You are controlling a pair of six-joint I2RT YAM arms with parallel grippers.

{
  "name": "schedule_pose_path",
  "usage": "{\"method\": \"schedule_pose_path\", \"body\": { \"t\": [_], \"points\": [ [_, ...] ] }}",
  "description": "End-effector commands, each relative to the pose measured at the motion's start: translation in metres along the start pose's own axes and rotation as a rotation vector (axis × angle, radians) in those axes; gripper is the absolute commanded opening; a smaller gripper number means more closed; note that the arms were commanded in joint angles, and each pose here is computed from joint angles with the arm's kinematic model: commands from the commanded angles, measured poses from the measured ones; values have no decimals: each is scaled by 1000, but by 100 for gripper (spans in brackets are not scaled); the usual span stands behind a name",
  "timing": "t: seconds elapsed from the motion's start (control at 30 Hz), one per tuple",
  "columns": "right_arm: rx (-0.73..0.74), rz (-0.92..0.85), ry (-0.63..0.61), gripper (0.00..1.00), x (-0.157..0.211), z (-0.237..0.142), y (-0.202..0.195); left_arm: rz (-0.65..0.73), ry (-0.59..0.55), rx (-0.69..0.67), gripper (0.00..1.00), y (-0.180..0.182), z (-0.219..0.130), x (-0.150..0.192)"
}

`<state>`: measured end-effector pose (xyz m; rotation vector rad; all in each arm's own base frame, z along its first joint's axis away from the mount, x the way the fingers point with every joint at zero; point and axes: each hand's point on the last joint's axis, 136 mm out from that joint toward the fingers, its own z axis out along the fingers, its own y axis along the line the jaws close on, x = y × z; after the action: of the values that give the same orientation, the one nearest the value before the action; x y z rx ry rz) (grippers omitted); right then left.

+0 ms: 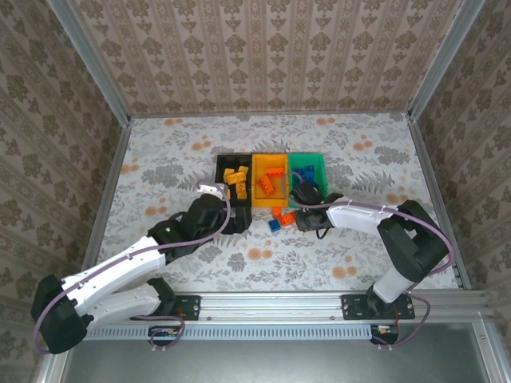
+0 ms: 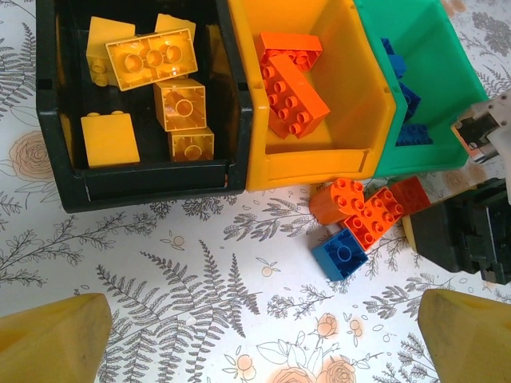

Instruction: Sort the legos into containers by color

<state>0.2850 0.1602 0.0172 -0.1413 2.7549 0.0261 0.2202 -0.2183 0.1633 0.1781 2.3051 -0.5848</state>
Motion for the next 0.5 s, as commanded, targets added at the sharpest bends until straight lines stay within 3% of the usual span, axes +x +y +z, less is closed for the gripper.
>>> {"method": "schedule_pose_path", "body": {
  "t": [0.0,0.27,0.47],
  "points": [
    [3,17,49,33,25,-5,-9,-15,9,-24,100,9,0,6],
    [-117,-2,2,31,41,-55,0,-19,14,-59,100,20,4,15],
    [-242,-60,-91,31,21,-110,29,-21,48,-90,100,33,10,31]
  ]
}}
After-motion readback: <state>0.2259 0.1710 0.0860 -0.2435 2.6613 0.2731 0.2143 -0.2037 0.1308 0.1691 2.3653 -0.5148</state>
